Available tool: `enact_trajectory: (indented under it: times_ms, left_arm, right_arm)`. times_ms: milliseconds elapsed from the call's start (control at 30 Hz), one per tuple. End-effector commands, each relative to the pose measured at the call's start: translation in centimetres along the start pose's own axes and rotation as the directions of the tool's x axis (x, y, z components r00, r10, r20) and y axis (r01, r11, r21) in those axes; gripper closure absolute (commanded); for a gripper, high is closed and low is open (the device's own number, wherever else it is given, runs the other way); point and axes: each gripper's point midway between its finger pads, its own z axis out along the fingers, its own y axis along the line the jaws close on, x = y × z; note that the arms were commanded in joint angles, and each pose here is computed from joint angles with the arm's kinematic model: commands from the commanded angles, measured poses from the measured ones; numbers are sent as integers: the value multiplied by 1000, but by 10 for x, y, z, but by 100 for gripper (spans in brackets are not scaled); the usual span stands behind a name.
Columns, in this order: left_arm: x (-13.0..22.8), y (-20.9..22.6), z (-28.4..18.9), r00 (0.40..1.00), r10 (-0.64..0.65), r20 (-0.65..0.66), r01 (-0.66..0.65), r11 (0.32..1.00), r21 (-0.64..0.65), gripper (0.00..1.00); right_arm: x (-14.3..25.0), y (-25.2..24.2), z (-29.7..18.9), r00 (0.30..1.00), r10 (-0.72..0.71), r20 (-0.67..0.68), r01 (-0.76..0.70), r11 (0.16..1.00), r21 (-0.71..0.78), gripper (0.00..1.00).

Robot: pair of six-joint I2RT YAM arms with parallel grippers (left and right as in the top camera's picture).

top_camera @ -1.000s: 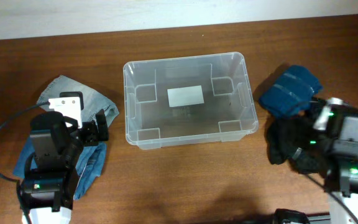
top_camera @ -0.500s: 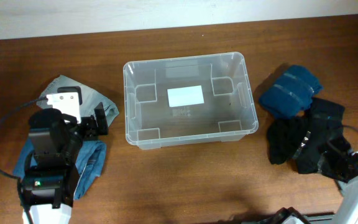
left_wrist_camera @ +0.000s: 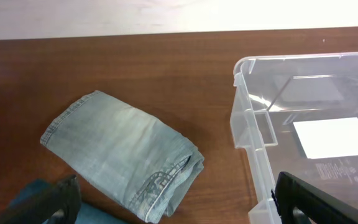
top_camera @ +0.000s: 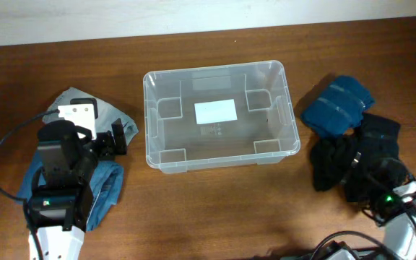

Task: Pack container
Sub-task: 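Grasp the folded black shirt with the right gripper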

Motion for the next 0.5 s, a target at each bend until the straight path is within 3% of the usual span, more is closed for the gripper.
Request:
enact_trajectory:
  times_ms: [0, 200, 267, 300, 367, 467]
  left_arm:
    - [-12, -3, -2, 1000, -8, 27, 8, 1000, 17, 1]
    - [-13, -3, -2, 1000, -8, 30, 8, 1000, 17, 1]
    - [-13, -3, -2, 1000, -9, 30, 8, 1000, 18, 1]
    - [-13, -3, -2, 1000, -9, 30, 8, 1000, 18, 1]
    - [-13, -3, -2, 1000, -9, 30, 8, 1000, 18, 1]
    - [-12, -4, -2, 1000, -9, 30, 8, 1000, 21, 1]
  right_arm:
    - [23, -2, 16, 999, 5, -51, -9, 998, -68, 2]
    - [35, -10, 35, 997, 34, -71, -41, 995, -96, 3]
    - [32, -6, 40, 997, 26, -70, -35, 991, -132, 19]
    - [31, -5, 41, 998, 23, -67, -32, 989, -143, 34]
    - [28, 1, 43, 998, 13, -63, -24, 984, -179, 51]
    - [27, 8, 42, 998, 5, -64, -19, 975, -222, 87]
